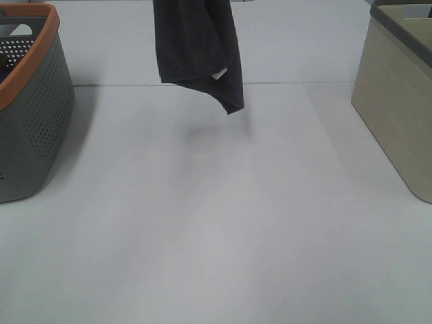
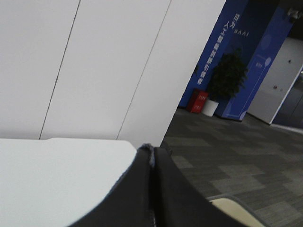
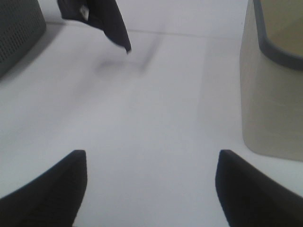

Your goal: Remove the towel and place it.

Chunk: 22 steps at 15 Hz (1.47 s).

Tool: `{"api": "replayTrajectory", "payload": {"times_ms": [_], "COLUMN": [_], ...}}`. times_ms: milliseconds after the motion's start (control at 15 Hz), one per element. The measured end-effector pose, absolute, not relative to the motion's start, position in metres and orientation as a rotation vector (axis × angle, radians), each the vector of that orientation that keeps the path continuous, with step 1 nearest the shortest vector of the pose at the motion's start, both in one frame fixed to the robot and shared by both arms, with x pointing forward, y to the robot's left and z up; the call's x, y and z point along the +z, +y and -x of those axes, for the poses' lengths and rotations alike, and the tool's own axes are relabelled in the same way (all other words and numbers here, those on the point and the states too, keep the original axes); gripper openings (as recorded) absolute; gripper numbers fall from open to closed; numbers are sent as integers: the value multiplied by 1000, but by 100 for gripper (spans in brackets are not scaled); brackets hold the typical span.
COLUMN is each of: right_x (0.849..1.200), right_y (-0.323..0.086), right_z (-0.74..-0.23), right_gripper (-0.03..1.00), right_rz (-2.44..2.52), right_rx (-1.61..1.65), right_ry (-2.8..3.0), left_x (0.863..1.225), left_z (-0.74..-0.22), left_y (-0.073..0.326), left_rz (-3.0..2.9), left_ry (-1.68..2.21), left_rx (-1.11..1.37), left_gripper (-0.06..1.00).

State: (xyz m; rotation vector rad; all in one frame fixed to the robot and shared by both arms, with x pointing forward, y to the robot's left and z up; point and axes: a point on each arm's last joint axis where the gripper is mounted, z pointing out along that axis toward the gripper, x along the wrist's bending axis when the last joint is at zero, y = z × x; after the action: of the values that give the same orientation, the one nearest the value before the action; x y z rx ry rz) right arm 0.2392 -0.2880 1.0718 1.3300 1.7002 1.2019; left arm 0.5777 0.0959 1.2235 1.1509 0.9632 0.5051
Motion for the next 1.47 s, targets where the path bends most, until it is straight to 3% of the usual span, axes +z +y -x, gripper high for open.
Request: {"api": "replayTrajectory", "payload": {"times_ms": [533,800,1467], "right_x": [1093,1087,1024], "right_y": [-264,-250,-217], "right_z": [-287,-318,-410], "right_gripper": [75,74,68], "right_rz": [-1273,-1138,-1084], "right_rx": [1416,1362,1436], "right_ry": [1760,1964,2199], "left_x": [1169,1149,1128], "left_z": [-587,-584,-569], "left_y": [70,64,37], "left_rz": [-1329,-1369,-1501], "left_ry": [1033,1091,1153], "left_rx": [502,457,438], "left_gripper": [0,0,0]}}
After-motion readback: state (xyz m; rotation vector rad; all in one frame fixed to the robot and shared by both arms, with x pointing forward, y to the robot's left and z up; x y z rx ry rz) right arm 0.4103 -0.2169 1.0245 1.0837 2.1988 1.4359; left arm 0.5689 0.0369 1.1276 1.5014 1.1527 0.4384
